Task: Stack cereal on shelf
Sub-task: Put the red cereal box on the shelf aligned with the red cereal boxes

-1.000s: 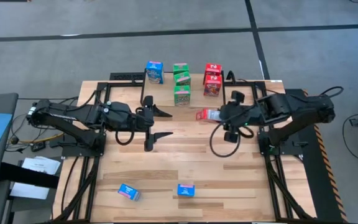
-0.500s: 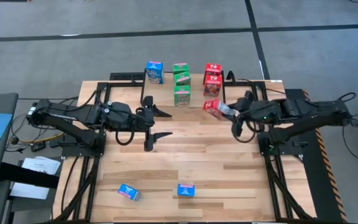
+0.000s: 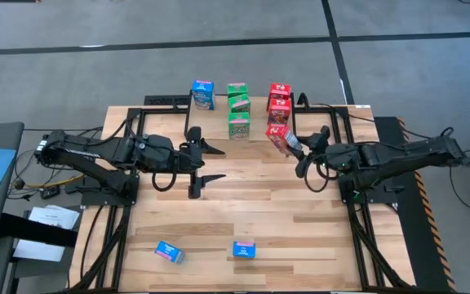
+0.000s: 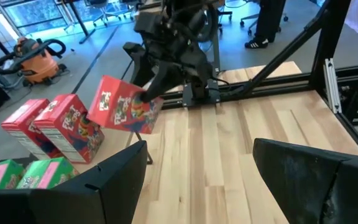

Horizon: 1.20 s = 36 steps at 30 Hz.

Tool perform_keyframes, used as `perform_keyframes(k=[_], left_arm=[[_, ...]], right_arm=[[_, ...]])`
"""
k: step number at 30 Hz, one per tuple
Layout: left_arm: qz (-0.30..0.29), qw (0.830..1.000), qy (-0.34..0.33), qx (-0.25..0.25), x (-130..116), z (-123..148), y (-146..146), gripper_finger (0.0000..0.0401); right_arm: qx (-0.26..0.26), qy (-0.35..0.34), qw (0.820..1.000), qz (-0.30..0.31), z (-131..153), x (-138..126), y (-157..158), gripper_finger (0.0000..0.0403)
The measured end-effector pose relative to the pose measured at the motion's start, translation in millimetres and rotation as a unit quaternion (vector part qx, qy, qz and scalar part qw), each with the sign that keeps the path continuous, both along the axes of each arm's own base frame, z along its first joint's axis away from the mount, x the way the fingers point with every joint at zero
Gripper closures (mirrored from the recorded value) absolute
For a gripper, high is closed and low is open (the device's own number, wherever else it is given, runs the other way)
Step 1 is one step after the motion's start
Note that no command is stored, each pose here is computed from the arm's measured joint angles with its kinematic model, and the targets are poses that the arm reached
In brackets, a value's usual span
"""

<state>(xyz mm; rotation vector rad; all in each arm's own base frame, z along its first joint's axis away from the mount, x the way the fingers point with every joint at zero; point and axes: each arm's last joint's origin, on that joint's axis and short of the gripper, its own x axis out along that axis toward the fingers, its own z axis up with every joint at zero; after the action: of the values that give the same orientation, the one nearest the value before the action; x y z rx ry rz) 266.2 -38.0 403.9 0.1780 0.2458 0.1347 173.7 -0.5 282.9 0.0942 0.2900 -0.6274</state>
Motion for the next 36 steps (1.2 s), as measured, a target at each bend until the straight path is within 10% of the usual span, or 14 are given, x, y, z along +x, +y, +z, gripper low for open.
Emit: perform_keyframes(k=[36], left_arm=[[-0.001,1.000,0.005,0.002,-0.2,-0.9,0.0,0.0118]], right_arm=[[-0.073,0.003,0.992,-0.100,-36.3,56.9,-20.2,0.0198]])
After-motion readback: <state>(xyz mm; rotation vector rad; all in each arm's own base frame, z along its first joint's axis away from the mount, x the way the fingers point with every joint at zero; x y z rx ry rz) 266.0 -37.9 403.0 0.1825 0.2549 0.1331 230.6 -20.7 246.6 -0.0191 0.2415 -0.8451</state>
